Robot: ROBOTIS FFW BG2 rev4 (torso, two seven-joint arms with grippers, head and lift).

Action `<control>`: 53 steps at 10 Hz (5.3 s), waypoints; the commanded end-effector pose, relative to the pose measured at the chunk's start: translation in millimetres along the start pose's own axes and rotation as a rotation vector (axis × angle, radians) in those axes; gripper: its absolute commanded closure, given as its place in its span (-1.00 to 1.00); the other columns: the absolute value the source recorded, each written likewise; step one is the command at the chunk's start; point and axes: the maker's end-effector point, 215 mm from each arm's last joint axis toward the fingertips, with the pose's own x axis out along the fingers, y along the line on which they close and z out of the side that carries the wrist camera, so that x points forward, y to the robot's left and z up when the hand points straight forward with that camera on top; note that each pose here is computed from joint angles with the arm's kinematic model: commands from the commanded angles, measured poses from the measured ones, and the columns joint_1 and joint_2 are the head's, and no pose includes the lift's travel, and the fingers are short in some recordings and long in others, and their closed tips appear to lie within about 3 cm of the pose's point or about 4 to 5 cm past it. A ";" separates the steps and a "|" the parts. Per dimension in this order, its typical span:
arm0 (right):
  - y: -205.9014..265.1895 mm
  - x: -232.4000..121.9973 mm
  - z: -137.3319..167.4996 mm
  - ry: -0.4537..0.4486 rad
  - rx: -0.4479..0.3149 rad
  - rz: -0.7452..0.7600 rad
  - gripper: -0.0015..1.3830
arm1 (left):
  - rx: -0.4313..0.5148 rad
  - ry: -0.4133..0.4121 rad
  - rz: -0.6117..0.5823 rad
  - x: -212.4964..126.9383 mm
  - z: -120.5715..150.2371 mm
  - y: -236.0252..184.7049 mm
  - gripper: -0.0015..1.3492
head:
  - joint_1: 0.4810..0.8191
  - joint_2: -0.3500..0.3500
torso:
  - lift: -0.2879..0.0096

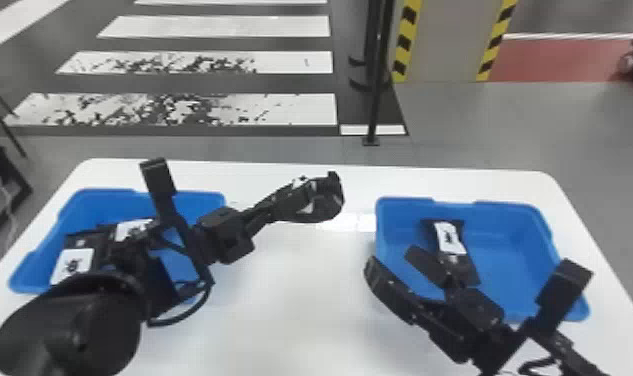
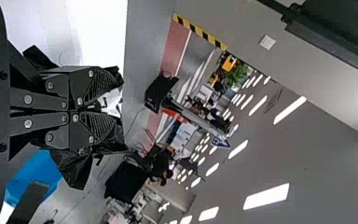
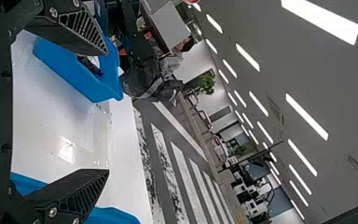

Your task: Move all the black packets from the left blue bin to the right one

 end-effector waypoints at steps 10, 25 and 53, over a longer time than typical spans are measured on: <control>-7.7 36.1 27.1 -0.079 0.014 0.017 0.30 | -0.045 0.055 -0.178 45.6 -24.5 -75.3 0.78 | 0.27 -0.26 | -0.07; -119.7 -43.9 43.9 -0.112 -0.037 -0.286 0.09 | -0.131 -0.116 -0.006 -45.3 -0.3 -27.4 -0.76 | 0.27 -0.39 | -0.07; -82.0 -121.4 11.8 -0.138 0.005 -0.396 -0.84 | -0.301 0.386 1.090 -305.4 -5.0 262.1 -0.74 | 0.27 0.86 | -0.07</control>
